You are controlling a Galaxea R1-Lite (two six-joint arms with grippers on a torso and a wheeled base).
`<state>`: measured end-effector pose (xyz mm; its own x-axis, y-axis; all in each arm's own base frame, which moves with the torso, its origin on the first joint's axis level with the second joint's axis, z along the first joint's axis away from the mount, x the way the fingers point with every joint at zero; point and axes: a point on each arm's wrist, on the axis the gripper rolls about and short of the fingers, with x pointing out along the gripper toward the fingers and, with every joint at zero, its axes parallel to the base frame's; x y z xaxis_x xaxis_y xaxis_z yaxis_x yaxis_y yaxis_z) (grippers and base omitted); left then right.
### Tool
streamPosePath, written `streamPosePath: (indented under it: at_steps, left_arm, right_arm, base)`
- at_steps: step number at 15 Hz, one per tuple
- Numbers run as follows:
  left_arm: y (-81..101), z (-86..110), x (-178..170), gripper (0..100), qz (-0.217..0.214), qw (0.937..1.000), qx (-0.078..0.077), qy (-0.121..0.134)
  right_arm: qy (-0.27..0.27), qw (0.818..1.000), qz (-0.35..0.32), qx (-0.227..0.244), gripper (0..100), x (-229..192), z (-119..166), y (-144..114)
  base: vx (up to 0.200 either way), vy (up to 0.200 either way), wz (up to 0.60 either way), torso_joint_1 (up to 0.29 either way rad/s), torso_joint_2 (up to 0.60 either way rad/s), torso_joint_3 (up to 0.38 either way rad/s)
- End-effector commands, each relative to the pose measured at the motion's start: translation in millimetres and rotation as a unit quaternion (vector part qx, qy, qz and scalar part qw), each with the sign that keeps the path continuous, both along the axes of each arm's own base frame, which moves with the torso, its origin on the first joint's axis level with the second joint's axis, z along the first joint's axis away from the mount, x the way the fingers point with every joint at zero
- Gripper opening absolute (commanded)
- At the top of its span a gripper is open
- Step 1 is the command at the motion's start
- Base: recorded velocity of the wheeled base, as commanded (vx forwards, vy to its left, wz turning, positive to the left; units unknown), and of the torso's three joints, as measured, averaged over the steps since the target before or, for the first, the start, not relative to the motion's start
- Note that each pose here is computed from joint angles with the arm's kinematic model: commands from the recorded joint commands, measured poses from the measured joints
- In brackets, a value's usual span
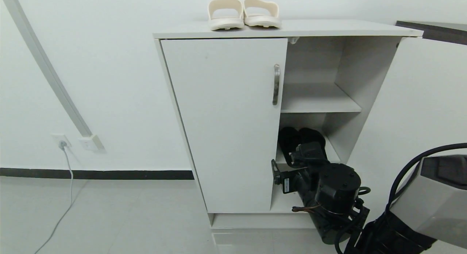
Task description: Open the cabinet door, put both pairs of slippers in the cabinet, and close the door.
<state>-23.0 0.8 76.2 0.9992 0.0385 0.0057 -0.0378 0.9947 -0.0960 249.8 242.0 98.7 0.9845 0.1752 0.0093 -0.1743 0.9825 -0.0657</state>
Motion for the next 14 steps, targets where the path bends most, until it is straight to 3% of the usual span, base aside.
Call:
streamPosePath:
  at_steps: [1, 2, 14]
  left_arm:
    - [0.0, 0.0, 0.1, 0, 0.001, 1.0000, 0.000, 0.001]
    - [0.0, 0.0, 0.1, 0, 0.001, 1.0000, -0.001, 0.001]
    - [0.0, 0.0, 0.1, 0, 0.001, 1.0000, -0.001, 0.001]
  right_arm:
    - [0.000, 1.000, 0.000, -0.001, 100, -0.2, -0.4, 0.1]
    - [-0.002, 1.000, 0.000, -0.001, 100, -0.2, -0.1, 0.1]
    - [0.003, 0.999, 0.017, -0.041, 100, -0.2, -5.5, -8.3]
  base:
    - [0.000, 0.200, 0.00, 0.002, 0.01, -0.002]
    - [0.000, 0.200, 0.00, -0.002, 0.00, -0.002]
    - [0.000, 0.000, 0.00, 0.000, 0.00, 0.000]
